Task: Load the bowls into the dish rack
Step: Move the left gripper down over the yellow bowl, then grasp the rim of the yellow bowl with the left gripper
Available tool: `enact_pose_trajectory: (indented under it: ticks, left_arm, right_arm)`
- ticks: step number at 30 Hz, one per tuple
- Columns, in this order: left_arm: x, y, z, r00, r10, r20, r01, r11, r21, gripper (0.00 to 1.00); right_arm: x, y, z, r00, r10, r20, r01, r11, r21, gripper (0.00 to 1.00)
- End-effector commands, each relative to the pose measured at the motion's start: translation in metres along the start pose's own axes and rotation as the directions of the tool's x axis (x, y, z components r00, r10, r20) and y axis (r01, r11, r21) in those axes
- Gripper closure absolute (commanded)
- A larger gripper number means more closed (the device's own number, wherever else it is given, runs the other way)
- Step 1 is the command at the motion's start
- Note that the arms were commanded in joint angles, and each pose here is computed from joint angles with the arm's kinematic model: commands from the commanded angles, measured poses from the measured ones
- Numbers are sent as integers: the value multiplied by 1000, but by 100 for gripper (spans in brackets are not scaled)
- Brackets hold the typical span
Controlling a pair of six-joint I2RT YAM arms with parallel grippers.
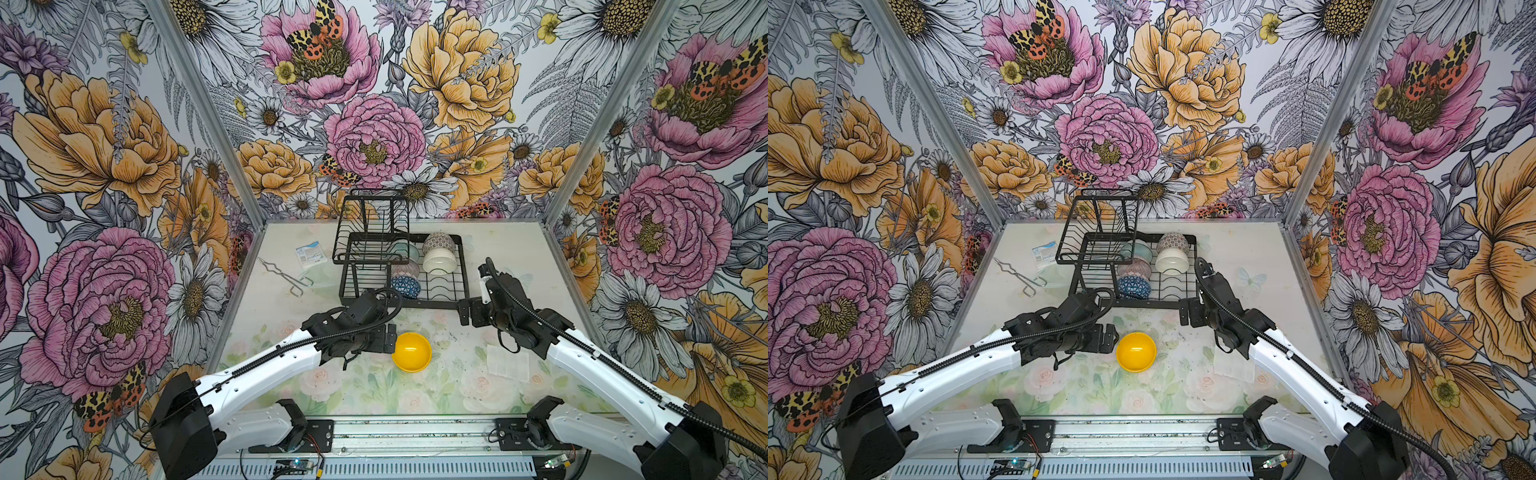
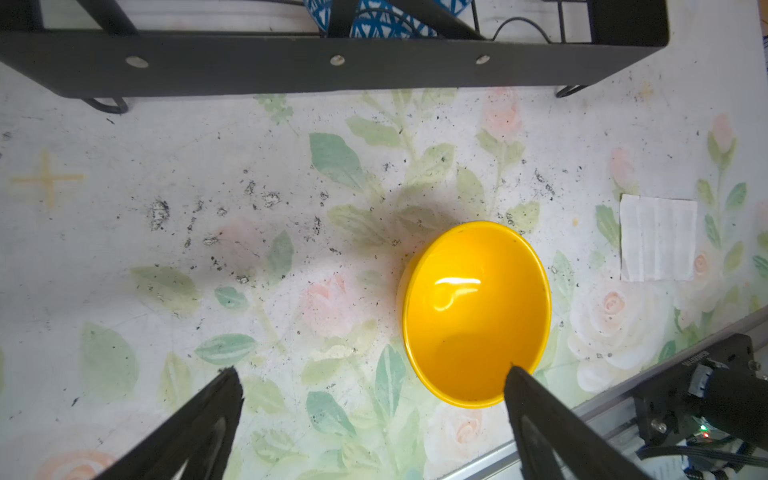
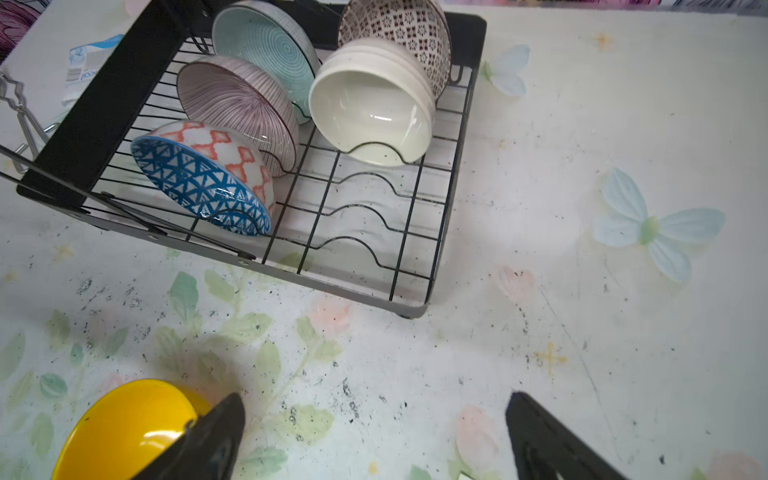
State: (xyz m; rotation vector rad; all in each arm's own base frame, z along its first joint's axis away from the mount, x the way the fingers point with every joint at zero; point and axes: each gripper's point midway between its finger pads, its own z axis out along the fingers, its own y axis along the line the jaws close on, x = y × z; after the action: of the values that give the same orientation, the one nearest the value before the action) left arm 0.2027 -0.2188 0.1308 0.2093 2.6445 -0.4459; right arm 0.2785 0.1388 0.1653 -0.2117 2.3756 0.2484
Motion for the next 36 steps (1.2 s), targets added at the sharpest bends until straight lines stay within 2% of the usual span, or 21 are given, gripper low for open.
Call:
enact_pose_trajectory:
  ticks: [1, 8, 13, 29, 36]
  left_arm:
    - [3, -12, 7, 1000, 9, 8, -9, 1000, 11, 2]
    - [15, -24, 30, 995, 84, -61, -85, 996, -12, 10]
    - [18, -25, 43, 991, 102, -92, -105, 994, -28, 27]
    - [21, -30, 66, 989, 77, -125, -76, 997, 8, 69]
    - [20, -28, 69, 990, 63, -128, -62, 998, 16, 77]
  right_arm:
    - [-3, 1, -5, 999, 48, -11, -49, 999, -22, 1]
    - [6, -19, -1, 992, 118, -41, -117, 993, 21, 1]
    - [10, -27, 1, 989, 136, -51, -134, 990, 35, 1]
    - [16, -31, 7, 987, 141, -75, -138, 990, 39, 0]
    - [17, -31, 8, 987, 141, -81, -138, 990, 37, 0]
